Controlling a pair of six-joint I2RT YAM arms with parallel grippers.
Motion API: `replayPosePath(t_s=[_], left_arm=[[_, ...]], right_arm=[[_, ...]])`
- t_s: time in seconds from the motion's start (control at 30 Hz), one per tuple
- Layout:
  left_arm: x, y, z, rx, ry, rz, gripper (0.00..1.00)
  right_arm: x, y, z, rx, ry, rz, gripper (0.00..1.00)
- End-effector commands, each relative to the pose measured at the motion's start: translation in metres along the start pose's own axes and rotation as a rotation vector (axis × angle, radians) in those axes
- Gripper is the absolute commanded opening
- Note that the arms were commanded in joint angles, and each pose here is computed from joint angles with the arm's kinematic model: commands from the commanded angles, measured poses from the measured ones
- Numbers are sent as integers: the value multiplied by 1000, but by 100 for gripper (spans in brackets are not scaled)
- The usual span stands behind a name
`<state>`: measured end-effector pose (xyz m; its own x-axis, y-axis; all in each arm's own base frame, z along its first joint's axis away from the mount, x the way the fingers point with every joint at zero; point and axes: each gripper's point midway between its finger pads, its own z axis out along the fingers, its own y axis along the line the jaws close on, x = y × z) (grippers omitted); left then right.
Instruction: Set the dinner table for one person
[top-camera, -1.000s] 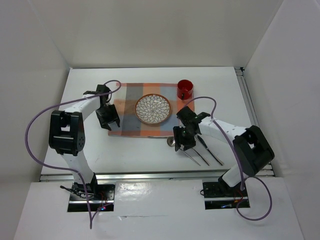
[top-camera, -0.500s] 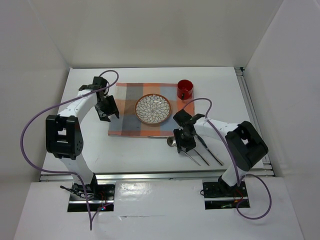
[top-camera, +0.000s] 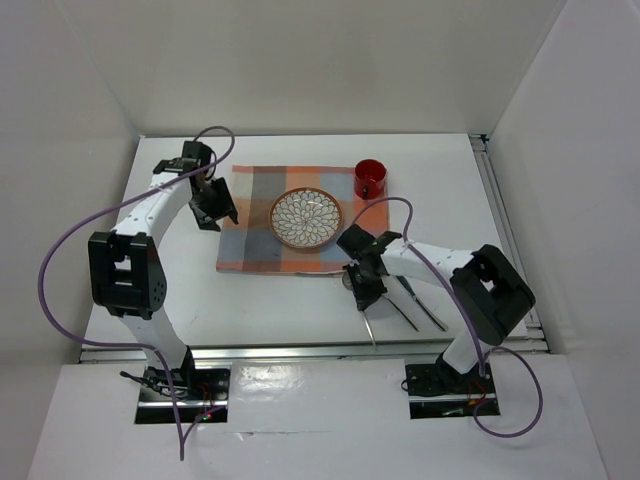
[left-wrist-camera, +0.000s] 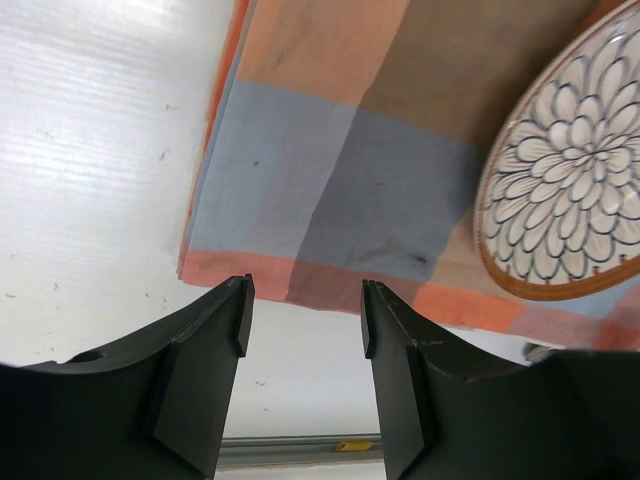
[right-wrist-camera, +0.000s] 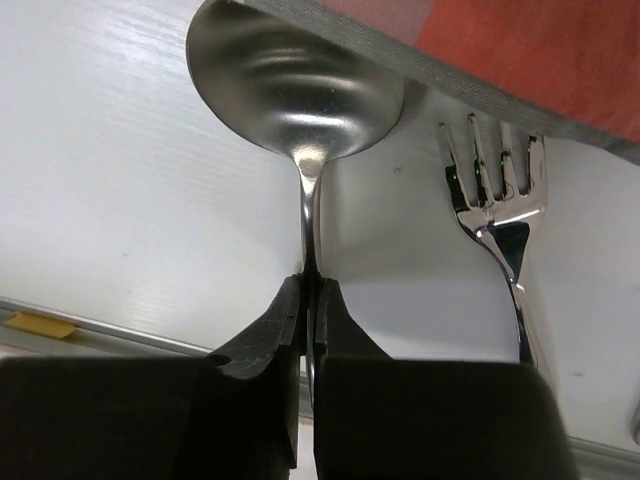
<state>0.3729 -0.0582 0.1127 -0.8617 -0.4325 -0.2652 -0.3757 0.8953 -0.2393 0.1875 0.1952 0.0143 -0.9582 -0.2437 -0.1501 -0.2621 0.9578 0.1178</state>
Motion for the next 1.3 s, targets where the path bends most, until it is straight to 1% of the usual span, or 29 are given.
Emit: replayPosePath(t_s=[0.0,0.03,0.13,0.17,0.23,0.27,0.33,0.43,0.47,0.53,0.57,0.6,0.63,0.67,0.73,0.77,0.83,0.87,0.93,1.0,1.03,1.07,1.13,1.2,1.23,1.27], left_arm=[[-17,-12,-20,26,-60,-6,64],[-18,-8,-18,17,-51,-15,64],[-22,-10,-14,13,-43,-25,64],[-24,-11,-14,14,-45,-25,64],[-25,-8,-9,6,-37,-44,64],[-25,-8,-9,6,-37,-44,64],[-30,-6,-6,6,-44,-62,64],[-31,-4,3,4,-29,-81,64],[-33,2,12,-7,-17,-94,64],[-39,6,16,-18,-28,-115,64],[-41,7,19,-23,-41,-114,64],[-41,9,28,-29,-29,-115,64],[-39,15,32,-41,-16,-127,64],[-39,15,33,-41,-16,-127,62],[-33,19,40,-54,8,-129,62],[-31,20,36,-53,6,-129,62],[-25,21,29,-51,2,-129,62],[-26,20,26,-46,-8,-128,62],[-23,23,19,-49,-20,-118,62],[-19,22,15,-37,-17,-118,62],[-15,24,15,-40,-12,-118,62],[-13,25,13,-40,-11,-118,62],[-13,25,12,-35,-21,-117,62],[-13,25,12,-35,-21,-117,62],[-13,25,12,-35,-21,-107,62],[-13,25,12,-35,-21,-107,62]], right_arm=[[-19,14,-32,-52,-74,-40,0],[-17,13,-35,-45,-61,-40,0],[-24,20,-50,-74,-81,-62,0],[-30,23,-57,-86,-108,-76,0],[-29,29,-65,-120,-101,-97,0],[-23,29,-65,-128,-78,-106,0],[-28,39,-77,-178,-93,-122,0],[-25,45,-90,-213,-79,-136,0],[-24,45,-94,-212,-77,-136,0],[-34,46,-103,-202,-121,-109,0],[-40,43,-105,-175,-146,-96,0],[-47,44,-110,-171,-171,-84,0],[-57,43,-110,-173,-186,-43,0],[-66,31,-104,-159,-185,-1,0],[-92,27,-106,-155,-240,55,0],[-105,15,-104,-139,-260,92,0],[-134,7,-100,-131,-295,153,0],[-146,-7,-89,-112,-284,195,0],[-173,-24,-83,-100,-302,245,0],[-195,-30,-87,-95,-334,277,0],[-201,-36,-85,-90,-336,291,0],[-206,-40,-73,-80,-316,302,0],[-219,-41,-72,-74,-330,303,0],[-222,-54,-59,-42,-312,327,0],[-229,-54,-59,-38,-332,327,0],[-229,-57,-55,-42,-323,335,0]])
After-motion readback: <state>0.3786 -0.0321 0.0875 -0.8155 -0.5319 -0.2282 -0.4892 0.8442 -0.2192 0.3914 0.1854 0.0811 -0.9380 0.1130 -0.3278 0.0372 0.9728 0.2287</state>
